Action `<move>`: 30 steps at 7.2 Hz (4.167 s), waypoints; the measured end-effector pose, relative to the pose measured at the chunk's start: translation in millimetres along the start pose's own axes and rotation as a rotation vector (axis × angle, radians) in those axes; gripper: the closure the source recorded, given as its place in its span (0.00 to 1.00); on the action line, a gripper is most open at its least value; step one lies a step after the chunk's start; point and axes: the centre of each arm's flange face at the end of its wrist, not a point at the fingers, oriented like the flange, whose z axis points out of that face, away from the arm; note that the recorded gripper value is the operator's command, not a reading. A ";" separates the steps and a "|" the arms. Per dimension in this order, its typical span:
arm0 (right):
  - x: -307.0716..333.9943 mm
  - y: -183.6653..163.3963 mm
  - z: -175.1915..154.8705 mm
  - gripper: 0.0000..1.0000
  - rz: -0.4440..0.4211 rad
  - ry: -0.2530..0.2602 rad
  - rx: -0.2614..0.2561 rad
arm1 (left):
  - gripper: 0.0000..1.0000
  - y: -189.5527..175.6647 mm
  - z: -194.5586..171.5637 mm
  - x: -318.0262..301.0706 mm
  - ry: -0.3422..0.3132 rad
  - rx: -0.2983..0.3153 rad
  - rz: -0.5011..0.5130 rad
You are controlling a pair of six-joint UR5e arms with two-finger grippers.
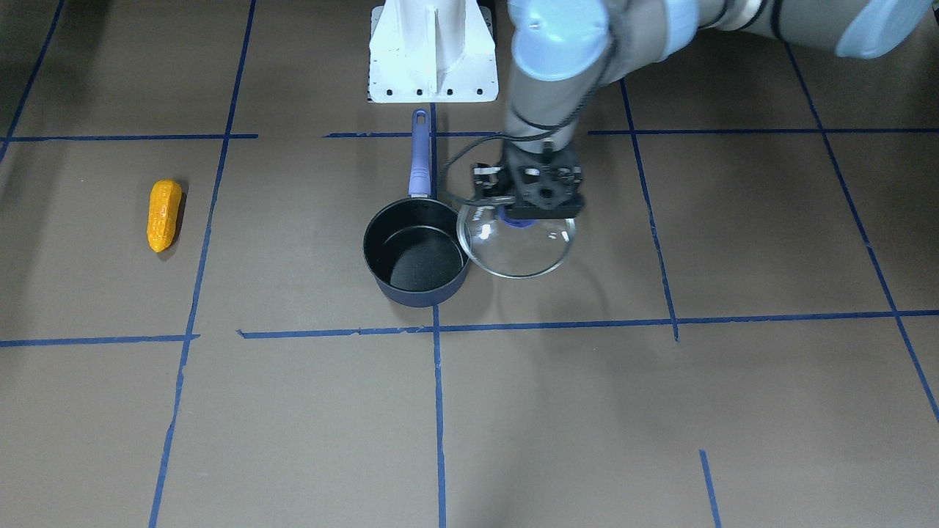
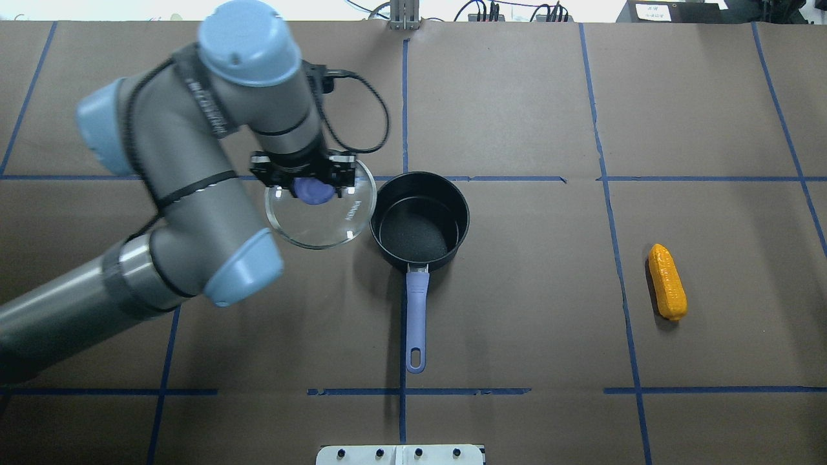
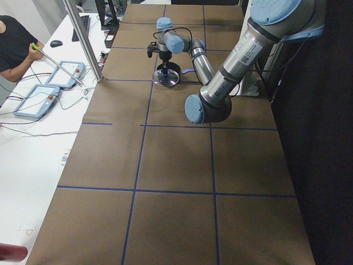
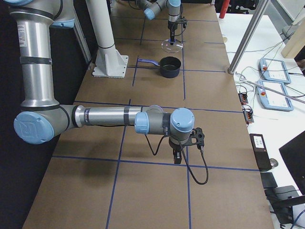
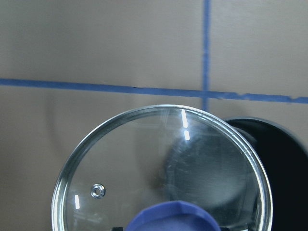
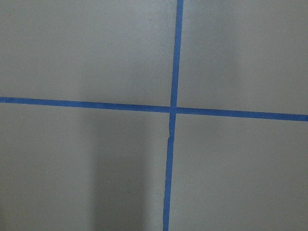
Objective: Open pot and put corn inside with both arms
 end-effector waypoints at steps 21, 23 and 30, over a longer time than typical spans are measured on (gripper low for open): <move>-304.1 13.9 113.8 0.00 0.145 -0.029 0.026 | 0.00 3.7 98.6 -114.4 0.005 -0.030 -0.072; -338.8 35.6 151.8 0.00 0.152 0.001 0.020 | 0.00 5.5 67.8 -114.2 -0.014 -0.030 -0.091; -345.2 92.0 212.7 0.53 0.110 0.083 -0.082 | 0.00 -2.6 21.2 -123.4 0.018 -0.018 -0.120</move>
